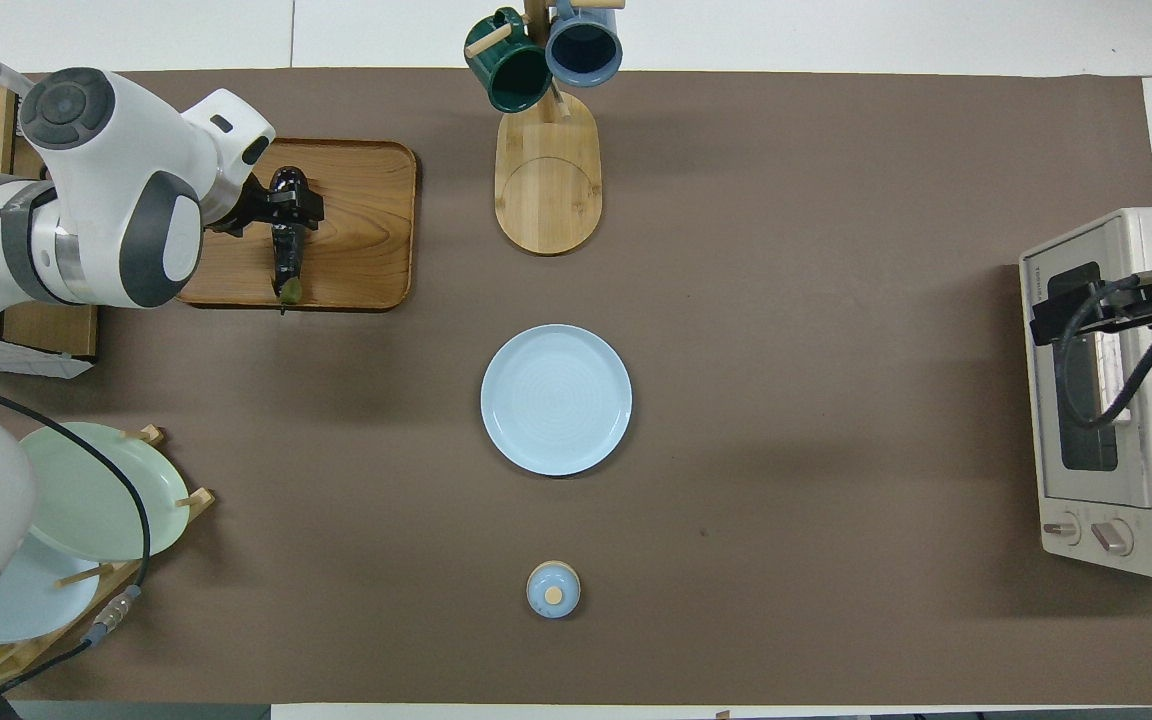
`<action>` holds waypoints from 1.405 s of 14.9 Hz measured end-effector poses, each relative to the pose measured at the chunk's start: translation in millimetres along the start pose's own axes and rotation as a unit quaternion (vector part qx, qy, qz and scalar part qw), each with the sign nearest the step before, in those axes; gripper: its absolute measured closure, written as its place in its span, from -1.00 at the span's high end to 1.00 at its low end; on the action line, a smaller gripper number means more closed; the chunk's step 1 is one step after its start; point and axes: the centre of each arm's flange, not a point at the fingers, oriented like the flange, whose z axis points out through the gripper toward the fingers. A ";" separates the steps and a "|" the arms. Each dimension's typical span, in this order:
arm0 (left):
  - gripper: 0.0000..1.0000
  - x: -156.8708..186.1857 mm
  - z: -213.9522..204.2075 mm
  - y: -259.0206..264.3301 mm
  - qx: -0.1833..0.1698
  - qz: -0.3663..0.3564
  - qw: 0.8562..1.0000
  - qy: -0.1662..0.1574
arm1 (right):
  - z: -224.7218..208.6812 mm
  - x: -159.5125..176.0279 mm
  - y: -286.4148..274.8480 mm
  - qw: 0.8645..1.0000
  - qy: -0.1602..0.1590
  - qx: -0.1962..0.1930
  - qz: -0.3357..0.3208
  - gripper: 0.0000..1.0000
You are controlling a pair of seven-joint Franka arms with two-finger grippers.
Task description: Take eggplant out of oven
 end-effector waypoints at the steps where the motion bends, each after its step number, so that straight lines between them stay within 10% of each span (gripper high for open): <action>1: 1.00 -0.5 -12.8 -1.3 0.002 -0.001 1.000 0.001 | -0.2 -0.5 -0.1 1.000 -0.002 0.000 0.000 1.00; 14: 1.00 -91.3 -241.1 -0.1 0.042 -0.016 0.998 -0.039 | -8.0 -4.5 3.4 1.000 0.006 0.002 0.010 1.00; 21: 1.00 -143.3 -243.3 12.5 0.033 -0.019 0.995 -0.092 | -5.5 -9.8 23.0 1.000 -0.005 0.005 0.028 1.00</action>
